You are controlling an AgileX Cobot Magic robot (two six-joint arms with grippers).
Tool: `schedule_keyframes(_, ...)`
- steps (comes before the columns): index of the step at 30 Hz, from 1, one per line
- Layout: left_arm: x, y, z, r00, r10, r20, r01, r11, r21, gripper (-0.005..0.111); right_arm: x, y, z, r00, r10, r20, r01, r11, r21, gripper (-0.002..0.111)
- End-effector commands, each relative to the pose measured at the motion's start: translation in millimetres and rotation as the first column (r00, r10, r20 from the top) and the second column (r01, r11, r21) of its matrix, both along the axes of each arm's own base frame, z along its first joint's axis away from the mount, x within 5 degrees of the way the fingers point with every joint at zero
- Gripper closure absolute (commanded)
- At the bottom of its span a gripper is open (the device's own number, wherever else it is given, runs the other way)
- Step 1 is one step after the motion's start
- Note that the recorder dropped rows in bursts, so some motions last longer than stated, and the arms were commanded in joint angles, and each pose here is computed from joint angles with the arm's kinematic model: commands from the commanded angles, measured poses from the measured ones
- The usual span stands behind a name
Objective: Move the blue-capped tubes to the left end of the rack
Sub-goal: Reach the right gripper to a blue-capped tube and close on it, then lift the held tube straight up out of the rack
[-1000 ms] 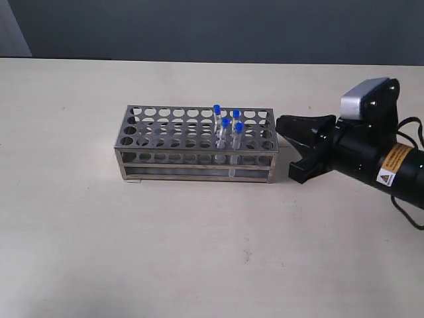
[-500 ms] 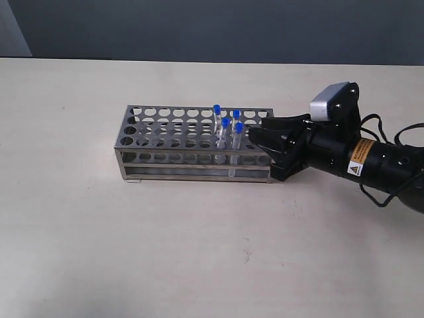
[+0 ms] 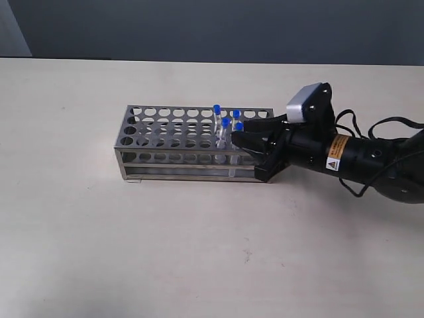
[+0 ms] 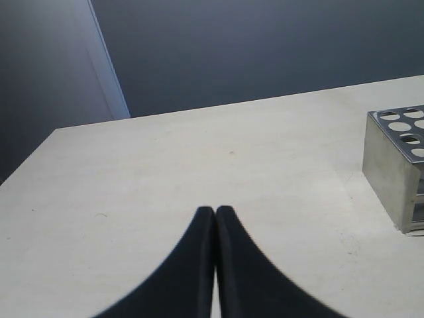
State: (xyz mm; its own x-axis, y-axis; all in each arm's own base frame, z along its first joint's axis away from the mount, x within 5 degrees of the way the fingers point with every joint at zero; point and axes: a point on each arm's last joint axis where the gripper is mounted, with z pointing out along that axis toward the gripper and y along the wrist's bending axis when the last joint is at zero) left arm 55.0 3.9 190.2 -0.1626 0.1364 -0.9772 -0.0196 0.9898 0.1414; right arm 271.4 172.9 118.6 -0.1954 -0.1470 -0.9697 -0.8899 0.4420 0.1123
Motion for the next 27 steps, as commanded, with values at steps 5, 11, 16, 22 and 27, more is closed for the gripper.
schedule_keyframes(5,0.5,-0.6,1.6,1.0,-0.009,0.011,0.009,1.0,-0.006,0.106,4.3,8.0,-4.2,1.0,-0.024,-0.006,0.024,0.998,-0.06,0.07)
schedule_keyframes(11,0.5,-0.6,1.6,1.0,-0.009,0.011,0.009,1.0,-0.006,0.106,8.0,6.4,-3.2,0.997,-0.073,-0.013,0.072,0.996,-0.044,0.071)
schedule_keyframes(16,0.5,-0.6,1.6,1.0,-0.009,0.011,0.009,1.0,-0.006,0.106,8.0,6.3,-3.4,0.997,-0.073,-0.014,0.073,0.996,-0.046,0.074)
schedule_keyframes(22,0.5,-0.6,1.6,1.0,-0.009,0.011,0.009,1.0,-0.006,0.106,7.8,6.3,-3.7,0.997,-0.072,-0.014,0.071,0.996,-0.049,0.089)
schedule_keyframes(27,0.5,-0.6,1.6,1.0,-0.009,0.011,0.009,1.0,-0.006,0.106,7.9,6.3,-3.6,0.997,-0.072,-0.014,0.072,0.996,-0.049,0.075)
